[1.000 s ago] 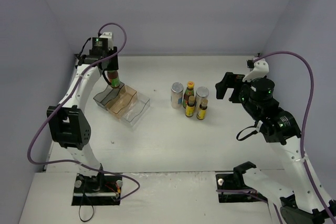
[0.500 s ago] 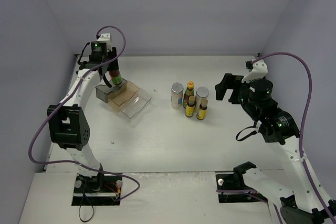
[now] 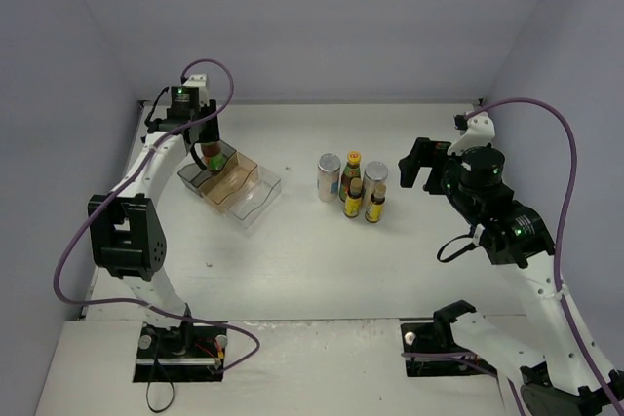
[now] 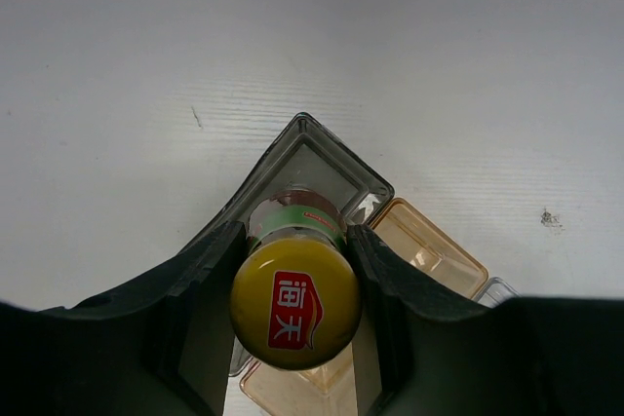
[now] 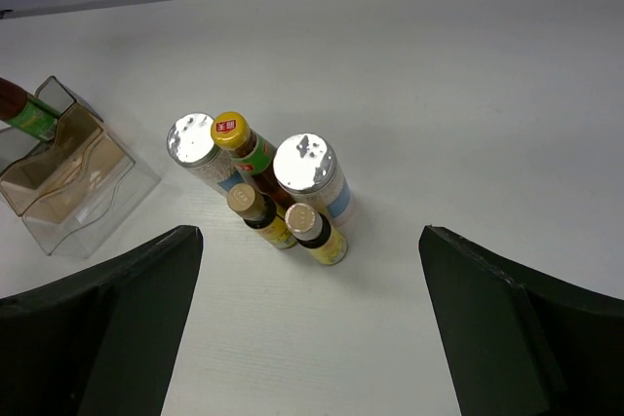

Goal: Organize the condiment bottles

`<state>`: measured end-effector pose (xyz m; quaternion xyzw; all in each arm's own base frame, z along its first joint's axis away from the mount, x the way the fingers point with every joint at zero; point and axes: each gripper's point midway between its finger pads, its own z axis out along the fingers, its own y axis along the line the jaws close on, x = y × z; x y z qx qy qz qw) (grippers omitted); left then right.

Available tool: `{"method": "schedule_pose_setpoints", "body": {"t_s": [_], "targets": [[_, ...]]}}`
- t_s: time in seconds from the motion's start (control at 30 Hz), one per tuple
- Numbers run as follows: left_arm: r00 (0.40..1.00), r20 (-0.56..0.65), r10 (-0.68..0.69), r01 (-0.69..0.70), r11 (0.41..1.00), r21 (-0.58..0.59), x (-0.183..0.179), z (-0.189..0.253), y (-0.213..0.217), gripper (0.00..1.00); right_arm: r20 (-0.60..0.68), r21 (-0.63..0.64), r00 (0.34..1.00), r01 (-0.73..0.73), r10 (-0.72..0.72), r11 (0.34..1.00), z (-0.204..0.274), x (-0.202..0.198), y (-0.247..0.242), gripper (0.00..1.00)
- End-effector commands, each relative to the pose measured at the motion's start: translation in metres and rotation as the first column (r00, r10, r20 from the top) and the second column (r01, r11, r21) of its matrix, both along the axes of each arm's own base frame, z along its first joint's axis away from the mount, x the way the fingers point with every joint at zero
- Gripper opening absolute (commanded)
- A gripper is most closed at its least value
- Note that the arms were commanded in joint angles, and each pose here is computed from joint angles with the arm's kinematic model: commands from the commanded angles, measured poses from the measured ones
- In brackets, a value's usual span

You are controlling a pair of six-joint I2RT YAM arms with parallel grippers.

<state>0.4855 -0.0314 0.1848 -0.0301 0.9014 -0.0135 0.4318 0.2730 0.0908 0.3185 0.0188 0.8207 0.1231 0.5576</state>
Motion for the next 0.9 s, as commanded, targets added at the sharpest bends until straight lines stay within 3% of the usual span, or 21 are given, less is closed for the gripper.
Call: {"method": "schedule_pose_setpoints", "body": {"t_s": [0.0, 0.33, 0.73, 0.87], "targets": [[0.964, 0.265, -0.005, 0.007, 1.000, -0.006, 0.020, 0.089, 0.002, 0.00, 0.074, 0.023, 0.997, -0.005, 0.003, 1.000, 0.018, 0.007, 0.004, 1.00], [0.950, 0.311, -0.024, 0.033, 0.999, -0.024, 0.039, 0.086, -0.005, 0.00, 0.068, 0.025, 0.998, -0.003, 0.002, 1.000, 0.015, 0.005, 0.003, 1.00], [0.962, 0.270, -0.042, 0.051, 0.998, -0.025, 0.047, 0.059, -0.009, 0.00, 0.054, 0.024, 0.999, 0.002, -0.003, 1.000, 0.008, 0.005, 0.003, 1.00], [0.960, 0.277, -0.049, 0.059, 0.998, -0.026, 0.048, 0.054, -0.011, 0.08, 0.043, 0.023, 0.999, -0.007, 0.006, 1.000, 0.003, 0.005, 0.005, 1.00]]}}
